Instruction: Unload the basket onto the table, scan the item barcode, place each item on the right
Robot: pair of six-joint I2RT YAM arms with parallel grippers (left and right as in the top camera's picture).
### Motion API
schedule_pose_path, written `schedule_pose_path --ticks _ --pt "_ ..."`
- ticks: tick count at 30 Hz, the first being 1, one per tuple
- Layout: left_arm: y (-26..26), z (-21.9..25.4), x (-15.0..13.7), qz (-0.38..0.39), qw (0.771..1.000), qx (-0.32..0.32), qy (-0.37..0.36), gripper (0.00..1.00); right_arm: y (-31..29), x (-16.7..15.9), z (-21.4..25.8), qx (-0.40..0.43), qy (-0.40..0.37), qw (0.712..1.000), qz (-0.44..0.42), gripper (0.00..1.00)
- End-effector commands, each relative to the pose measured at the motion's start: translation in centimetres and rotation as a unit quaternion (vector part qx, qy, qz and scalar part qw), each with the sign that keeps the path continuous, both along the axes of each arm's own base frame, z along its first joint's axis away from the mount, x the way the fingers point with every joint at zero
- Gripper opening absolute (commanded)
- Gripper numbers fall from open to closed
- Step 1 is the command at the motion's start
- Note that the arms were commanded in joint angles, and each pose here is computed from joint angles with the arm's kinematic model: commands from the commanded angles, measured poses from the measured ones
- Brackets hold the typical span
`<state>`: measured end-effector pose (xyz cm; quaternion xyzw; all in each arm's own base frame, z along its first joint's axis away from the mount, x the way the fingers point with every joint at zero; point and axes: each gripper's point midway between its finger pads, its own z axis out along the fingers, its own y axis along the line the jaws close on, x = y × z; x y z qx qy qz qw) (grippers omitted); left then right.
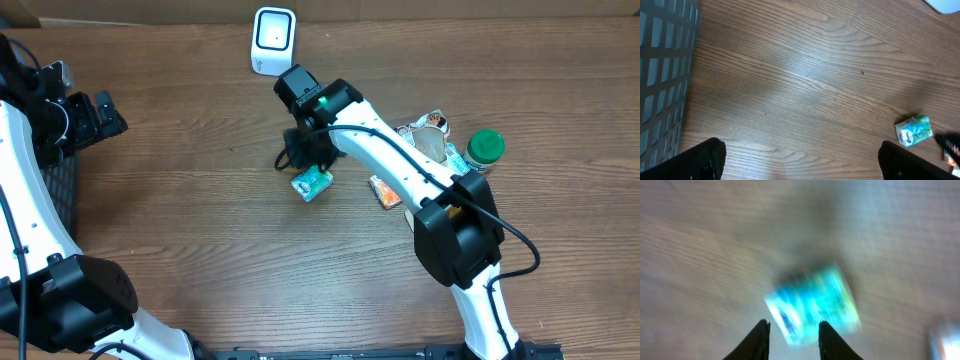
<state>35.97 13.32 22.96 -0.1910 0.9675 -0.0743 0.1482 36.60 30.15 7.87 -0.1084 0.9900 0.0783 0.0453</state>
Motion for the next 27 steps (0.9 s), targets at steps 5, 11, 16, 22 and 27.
schedule_pose_path --ticks 5,11,16,22,27 --pt "-0.4 0.2 0.2 -0.014 1.000 -0.001 -0.006 1.00 -4.7 -3.1 -3.4 -0.104 0.051 0.991 -0.066 0.17" --pt "-0.4 0.2 0.2 -0.014 1.000 -0.001 -0.006 1.00 -5.1 -2.5 -6.9 -0.091 0.038 0.991 -0.088 0.15" --pt "-0.4 0.2 0.2 -0.014 1.000 -0.001 -0.006 1.00 -2.9 0.9 -6.6 -0.045 -0.033 0.998 -0.033 0.15" --pt "-0.4 0.2 0.2 -0.014 1.000 -0.001 -0.006 1.00 -1.6 3.1 -4.5 0.010 -0.051 0.999 0.015 0.21" --pt "-0.4 0.2 0.2 -0.014 1.000 -0.001 -0.006 1.00 -0.8 2.9 -1.7 0.089 -0.001 0.996 0.011 0.24"
